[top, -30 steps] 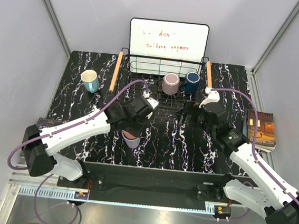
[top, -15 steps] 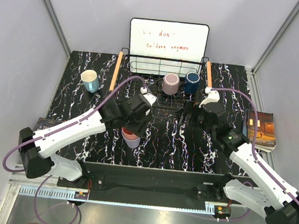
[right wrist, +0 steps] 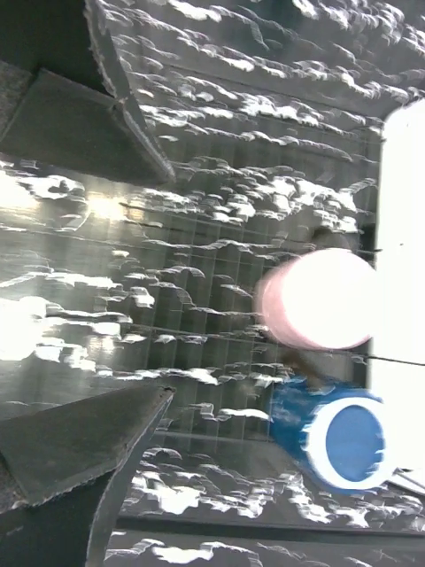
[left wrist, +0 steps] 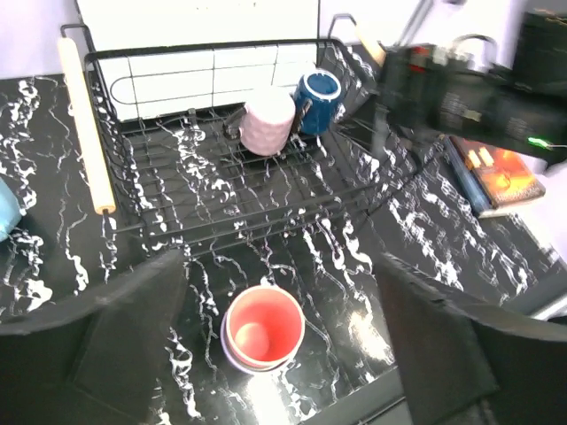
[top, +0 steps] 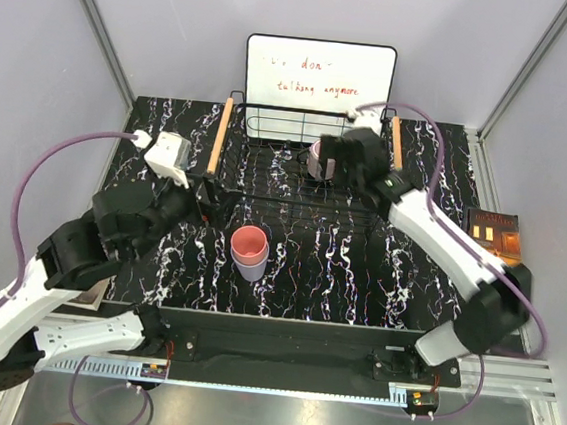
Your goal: Unload the cups from the dish rack
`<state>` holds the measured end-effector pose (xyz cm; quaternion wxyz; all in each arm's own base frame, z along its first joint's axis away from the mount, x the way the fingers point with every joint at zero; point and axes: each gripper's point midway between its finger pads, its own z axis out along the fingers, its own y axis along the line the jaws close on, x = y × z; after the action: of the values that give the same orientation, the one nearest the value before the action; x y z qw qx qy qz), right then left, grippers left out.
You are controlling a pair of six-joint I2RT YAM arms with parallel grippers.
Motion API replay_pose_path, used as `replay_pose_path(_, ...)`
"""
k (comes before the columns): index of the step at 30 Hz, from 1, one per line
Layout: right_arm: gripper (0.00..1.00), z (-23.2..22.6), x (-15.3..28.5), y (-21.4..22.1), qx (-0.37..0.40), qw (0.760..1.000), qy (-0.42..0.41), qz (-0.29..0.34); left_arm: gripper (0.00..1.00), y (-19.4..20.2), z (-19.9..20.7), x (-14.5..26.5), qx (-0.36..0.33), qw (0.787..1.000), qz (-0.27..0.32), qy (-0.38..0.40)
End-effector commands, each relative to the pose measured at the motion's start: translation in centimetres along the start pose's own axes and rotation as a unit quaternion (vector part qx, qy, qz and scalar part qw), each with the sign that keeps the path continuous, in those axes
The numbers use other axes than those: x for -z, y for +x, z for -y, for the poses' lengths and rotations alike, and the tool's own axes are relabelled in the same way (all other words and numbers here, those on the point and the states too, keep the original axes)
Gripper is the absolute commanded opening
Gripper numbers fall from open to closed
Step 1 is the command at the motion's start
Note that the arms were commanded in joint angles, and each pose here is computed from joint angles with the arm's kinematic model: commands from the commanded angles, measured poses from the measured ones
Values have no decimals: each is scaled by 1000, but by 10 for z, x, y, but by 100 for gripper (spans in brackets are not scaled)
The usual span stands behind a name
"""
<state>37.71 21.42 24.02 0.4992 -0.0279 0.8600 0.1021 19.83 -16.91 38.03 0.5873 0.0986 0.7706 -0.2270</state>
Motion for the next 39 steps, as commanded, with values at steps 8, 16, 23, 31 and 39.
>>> replay_pose_path(8, 100, -2, -119, -61, 51, 994, 88, -42, 98, 56, 1, -33, 25, 998, -46, -18)
replay_pose_path(16, 100, 12, -172, -41, 42, 991, 93, -82, 98, 72, -1, -39, 18, 998, -59, -21)
replay_pose_path(23, 100, 6, -186, -18, 37, 991, 76, -109, 98, 81, 1, -48, 10, 997, -71, -24)
replay_pose_path(31, 100, 3, -199, 2, 33, 989, 69, -127, 98, 88, 2, -51, 8, 996, -81, -25)
replay_pose_path(39, 100, 4, -188, -16, 25, 991, 76, -106, 99, 92, 0, -51, 11, 996, -84, -29)
